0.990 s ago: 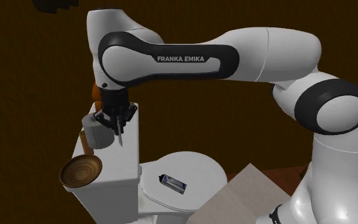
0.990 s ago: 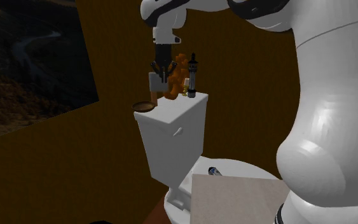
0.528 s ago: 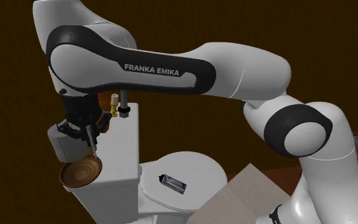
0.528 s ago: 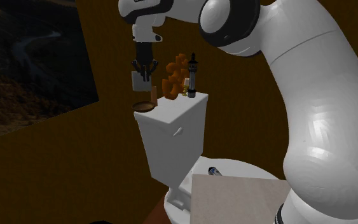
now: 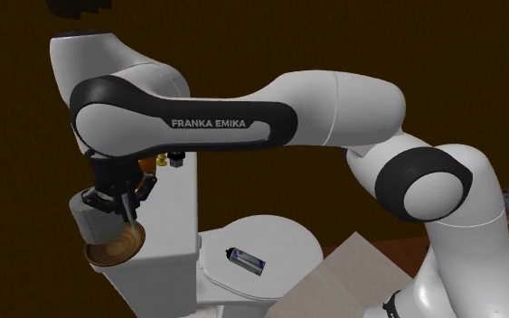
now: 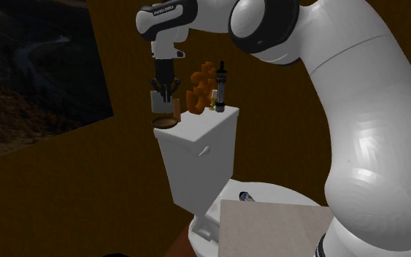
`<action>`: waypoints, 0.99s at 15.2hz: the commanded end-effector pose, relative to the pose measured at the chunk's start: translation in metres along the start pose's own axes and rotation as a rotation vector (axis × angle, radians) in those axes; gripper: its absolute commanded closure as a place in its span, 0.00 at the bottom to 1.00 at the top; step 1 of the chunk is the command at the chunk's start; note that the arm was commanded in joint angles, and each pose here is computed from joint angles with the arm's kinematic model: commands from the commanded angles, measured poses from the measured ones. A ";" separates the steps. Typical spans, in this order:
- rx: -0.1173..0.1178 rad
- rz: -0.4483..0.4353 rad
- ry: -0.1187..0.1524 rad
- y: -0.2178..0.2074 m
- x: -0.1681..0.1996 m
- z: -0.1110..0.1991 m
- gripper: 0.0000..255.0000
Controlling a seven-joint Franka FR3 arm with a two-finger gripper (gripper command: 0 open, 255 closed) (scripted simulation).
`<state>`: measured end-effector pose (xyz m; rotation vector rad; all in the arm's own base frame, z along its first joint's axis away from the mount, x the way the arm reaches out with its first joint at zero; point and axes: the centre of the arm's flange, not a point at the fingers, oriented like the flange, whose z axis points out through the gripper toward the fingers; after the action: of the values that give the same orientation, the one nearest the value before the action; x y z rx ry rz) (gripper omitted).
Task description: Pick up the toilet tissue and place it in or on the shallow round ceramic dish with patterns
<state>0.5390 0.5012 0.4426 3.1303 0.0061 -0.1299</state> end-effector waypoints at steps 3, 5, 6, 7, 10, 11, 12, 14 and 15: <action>0.001 0.000 0.001 0.001 0.001 0.021 1.00; 0.001 0.000 0.001 0.001 0.002 0.031 1.00; 0.001 0.000 0.001 0.001 0.003 0.036 1.00; 0.001 0.000 0.001 0.001 0.003 0.042 1.00; 0.001 0.000 0.001 0.001 0.004 0.051 1.00; 0.001 0.000 0.001 0.001 0.004 0.051 1.00; 0.001 0.000 0.001 0.001 0.004 0.051 1.00; 0.001 0.000 0.001 0.001 0.004 0.051 1.00; 0.001 0.000 0.001 0.001 0.004 0.051 1.00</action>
<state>0.5389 0.5000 0.3960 3.1342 0.0053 -0.1223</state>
